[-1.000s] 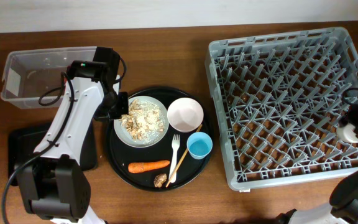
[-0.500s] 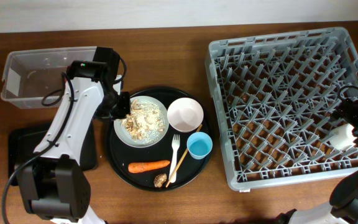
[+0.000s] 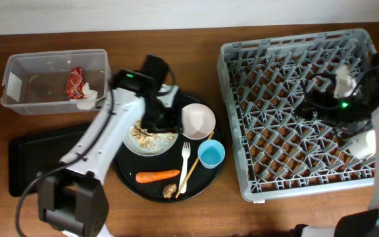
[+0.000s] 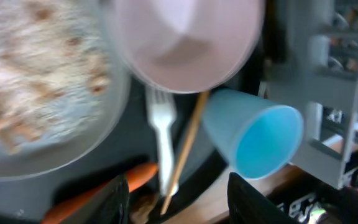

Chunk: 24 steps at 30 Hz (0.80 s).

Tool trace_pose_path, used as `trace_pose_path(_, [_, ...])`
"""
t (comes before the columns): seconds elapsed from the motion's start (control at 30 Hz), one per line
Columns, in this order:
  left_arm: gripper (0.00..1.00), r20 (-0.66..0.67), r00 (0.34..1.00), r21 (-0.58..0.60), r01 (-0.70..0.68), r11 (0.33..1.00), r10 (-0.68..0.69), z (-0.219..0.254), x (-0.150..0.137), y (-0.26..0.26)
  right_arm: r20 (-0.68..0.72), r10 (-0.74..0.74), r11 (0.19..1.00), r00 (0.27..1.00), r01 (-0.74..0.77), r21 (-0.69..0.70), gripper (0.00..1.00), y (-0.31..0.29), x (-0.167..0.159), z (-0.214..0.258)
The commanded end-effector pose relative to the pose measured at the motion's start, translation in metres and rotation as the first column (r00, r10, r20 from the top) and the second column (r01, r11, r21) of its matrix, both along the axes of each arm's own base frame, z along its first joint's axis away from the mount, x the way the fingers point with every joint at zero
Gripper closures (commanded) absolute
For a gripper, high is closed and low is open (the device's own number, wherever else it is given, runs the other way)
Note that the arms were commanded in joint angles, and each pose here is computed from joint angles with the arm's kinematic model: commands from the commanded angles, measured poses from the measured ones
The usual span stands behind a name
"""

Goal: Sort waste into correct bins and load items into the dishwasher rack
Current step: 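Grasp the blue cup with the left gripper, then hand the blue cup to the right gripper above the rack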

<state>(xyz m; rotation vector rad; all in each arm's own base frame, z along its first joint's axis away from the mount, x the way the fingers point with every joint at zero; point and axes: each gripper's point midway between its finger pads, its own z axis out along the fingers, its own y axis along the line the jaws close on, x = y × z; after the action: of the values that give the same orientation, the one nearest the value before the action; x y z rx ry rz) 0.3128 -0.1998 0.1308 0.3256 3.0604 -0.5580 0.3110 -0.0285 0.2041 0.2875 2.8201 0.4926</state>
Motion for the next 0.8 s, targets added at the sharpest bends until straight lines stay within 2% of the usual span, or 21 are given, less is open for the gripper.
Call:
trace_pose_path(0.0, [0.5, -0.009, 1.0, -0.013, 0.029, 0.999, -0.029, -0.004, -0.019, -0.027, 0.026, 0.074, 0.997, 0.997, -0.074, -0.016, 0.06, 0.016, 0.003, 0.006])
trace_pose_path(0.17, [0.5, 0.002, 0.998, 0.017, 0.058, 0.998, -0.058, -0.022, -0.024, -0.047, 0.025, 0.079, 0.997, 0.997, -0.079, -0.016, 0.05, 0.018, 0.003, 0.006])
trace_pose_path(0.33, [0.51, -0.06, 0.992, 0.068, 0.115, 0.991, -0.111, -0.057, -0.038, -0.062, 0.025, 0.077, 0.997, 0.997, -0.076, -0.016, 0.05, 0.017, 0.003, 0.006])
trace_pose_path(0.43, [0.62, -0.096, 0.988, 0.107, 0.131, 0.986, -0.12, -0.079, -0.041, -0.064, 0.025, 0.077, 0.997, 0.997, -0.076, -0.017, 0.05, 0.017, 0.003, 0.006])
trace_pose_path(0.5, [0.76, -0.112, 0.987, 0.117, 0.132, 0.984, -0.119, -0.085, -0.042, -0.062, 0.025, 0.077, 0.997, 0.997, -0.076, -0.017, 0.05, 0.017, 0.003, 0.006])
trace_pose_path(0.57, [1.0, -0.104, 0.987, 0.117, 0.132, 0.984, -0.12, -0.082, -0.041, -0.063, 0.025, 0.077, 0.997, 0.997, -0.076, -0.017, 0.05, 0.017, 0.003, 0.006])
trace_pose_path(0.67, [1.0, -0.093, 0.989, 0.123, 0.123, 0.985, -0.112, -0.07, -0.035, -0.061, 0.025, 0.077, 0.997, 0.997, -0.076, -0.017, 0.05, 0.017, 0.003, 0.006])
trace_pose_path(0.77, [1.0, -0.05, 0.993, 0.101, 0.11, 0.989, -0.105, -0.037, -0.018, -0.051, 0.025, 0.076, 0.997, 0.997, -0.076, -0.019, 0.04, 0.016, 0.003, 0.005])
